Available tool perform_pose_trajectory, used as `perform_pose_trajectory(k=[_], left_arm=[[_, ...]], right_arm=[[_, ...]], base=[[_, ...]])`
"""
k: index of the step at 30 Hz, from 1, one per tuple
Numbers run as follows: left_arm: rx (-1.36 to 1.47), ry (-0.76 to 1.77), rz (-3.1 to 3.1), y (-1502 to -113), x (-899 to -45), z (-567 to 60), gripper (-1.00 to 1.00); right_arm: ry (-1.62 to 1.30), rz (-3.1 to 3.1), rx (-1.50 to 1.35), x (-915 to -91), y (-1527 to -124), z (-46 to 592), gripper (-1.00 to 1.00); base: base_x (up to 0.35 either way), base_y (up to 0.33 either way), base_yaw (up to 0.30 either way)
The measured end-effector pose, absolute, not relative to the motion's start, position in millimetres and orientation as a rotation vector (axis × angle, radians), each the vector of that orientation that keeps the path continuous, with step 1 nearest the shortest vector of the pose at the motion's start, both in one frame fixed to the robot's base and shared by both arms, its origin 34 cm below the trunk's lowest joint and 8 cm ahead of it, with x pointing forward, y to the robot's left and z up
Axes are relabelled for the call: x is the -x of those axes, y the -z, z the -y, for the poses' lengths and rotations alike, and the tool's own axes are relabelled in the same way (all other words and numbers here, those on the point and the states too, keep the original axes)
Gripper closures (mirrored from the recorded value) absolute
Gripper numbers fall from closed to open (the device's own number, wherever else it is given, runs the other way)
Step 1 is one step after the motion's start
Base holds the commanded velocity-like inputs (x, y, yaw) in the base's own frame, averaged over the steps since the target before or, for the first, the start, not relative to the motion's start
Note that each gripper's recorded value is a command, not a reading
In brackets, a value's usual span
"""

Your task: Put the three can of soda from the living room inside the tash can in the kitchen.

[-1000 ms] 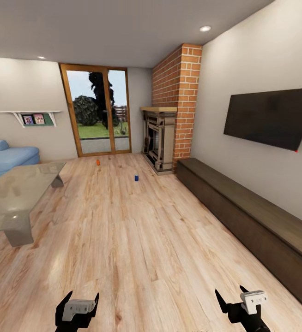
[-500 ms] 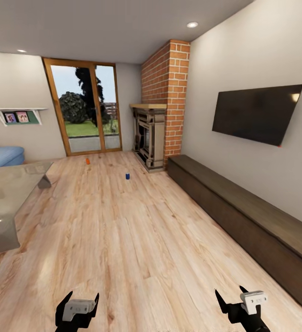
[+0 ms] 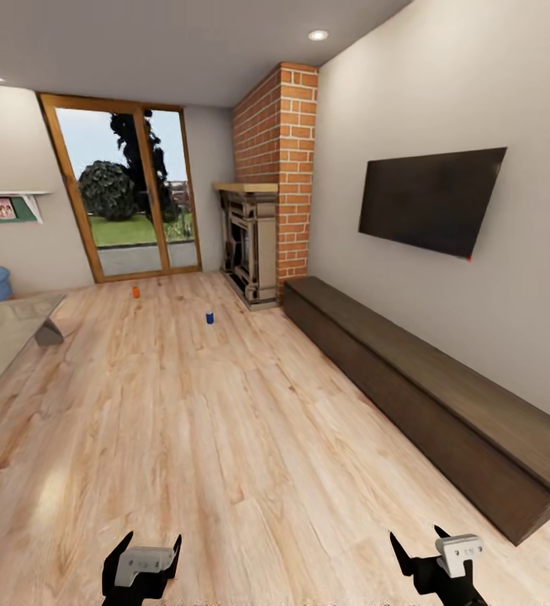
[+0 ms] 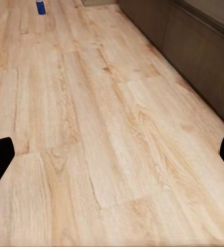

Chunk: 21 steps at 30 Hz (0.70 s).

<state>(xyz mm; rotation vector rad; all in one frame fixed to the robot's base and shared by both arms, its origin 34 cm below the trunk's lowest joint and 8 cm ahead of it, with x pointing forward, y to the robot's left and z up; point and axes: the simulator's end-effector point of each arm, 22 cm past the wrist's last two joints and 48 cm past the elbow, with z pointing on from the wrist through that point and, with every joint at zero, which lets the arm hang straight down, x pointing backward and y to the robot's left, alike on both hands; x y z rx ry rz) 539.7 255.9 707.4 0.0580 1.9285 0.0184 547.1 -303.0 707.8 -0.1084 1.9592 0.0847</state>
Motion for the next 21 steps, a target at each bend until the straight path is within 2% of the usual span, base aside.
perform_pose_trajectory(k=[12, 21], left_arm=[[-0.054, -0.016, -1.966, -692.0, -533.0, -255.9, -1.0], [-0.055, -0.019, -2.017, -671.1, -522.2, -257.4, -1.0]], right_arm=[[-0.089, -1.988, 0.107, -542.4, -695.3, 300.9, -1.0], [-0.092, -2.006, 0.109, -539.9, -688.1, 299.4, -1.0]], base=[[-0.063, -0.265, 0.006], [-0.02, -0.037, 0.082]])
